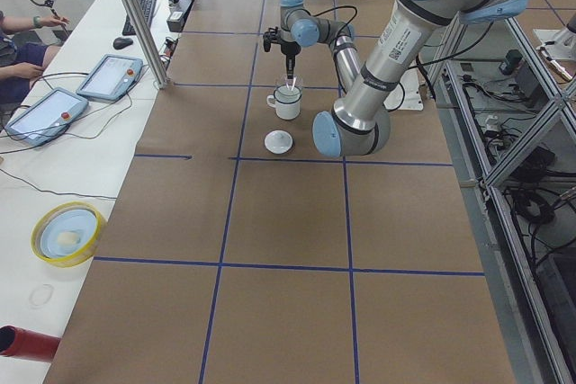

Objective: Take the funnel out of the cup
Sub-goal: 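Lift the glass funnel up out of the white mug with the left gripper, then carry the glass funnel farther from the robot, set it down, open left gripper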

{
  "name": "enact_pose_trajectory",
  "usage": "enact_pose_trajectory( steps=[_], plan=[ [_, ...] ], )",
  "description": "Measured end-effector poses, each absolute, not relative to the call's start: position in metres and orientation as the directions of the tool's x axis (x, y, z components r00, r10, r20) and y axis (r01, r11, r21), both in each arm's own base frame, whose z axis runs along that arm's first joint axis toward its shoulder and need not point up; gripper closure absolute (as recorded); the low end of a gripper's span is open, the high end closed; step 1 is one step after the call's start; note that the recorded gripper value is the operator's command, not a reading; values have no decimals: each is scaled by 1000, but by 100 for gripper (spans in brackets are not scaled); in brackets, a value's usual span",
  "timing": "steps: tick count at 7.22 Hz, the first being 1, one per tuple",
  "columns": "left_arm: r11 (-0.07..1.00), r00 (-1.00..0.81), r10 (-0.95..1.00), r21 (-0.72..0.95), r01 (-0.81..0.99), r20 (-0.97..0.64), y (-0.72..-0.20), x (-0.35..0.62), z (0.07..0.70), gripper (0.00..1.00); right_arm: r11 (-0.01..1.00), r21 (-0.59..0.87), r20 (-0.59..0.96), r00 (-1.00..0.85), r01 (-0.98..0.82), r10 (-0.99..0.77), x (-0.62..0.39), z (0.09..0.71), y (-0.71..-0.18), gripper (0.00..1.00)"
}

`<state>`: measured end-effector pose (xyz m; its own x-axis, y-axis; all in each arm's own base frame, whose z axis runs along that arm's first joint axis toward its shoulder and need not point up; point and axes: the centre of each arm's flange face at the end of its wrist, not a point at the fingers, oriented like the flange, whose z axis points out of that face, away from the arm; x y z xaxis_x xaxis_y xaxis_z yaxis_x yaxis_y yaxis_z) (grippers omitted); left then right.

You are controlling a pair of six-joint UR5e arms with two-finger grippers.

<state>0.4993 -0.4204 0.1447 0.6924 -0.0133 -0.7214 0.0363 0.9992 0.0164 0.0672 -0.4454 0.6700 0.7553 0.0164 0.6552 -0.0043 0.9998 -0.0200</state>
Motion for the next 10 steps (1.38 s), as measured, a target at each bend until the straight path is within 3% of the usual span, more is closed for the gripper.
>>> enact_pose_trajectory(
  steps=[3, 5, 7, 10],
  plan=[
    [998, 703, -28, 13, 53, -711, -403, 448, 102, 100, 1000, -20, 655, 755, -4, 16, 67, 670, -445, 0],
    [991, 679, -70, 28, 133, -731, -425, 402, 90, 100, 1000, -20, 655, 755, -4, 17, 67, 670, -445, 0],
    [955, 620, -152, 47, 292, -770, -460, 373, 96, 100, 1000, -20, 655, 755, -4, 17, 67, 670, -445, 0],
    [799, 431, -329, -4, 601, -840, -529, 383, 154, 100, 1000, -20, 655, 755, -4, 17, 67, 670, -445, 0]
  ],
)
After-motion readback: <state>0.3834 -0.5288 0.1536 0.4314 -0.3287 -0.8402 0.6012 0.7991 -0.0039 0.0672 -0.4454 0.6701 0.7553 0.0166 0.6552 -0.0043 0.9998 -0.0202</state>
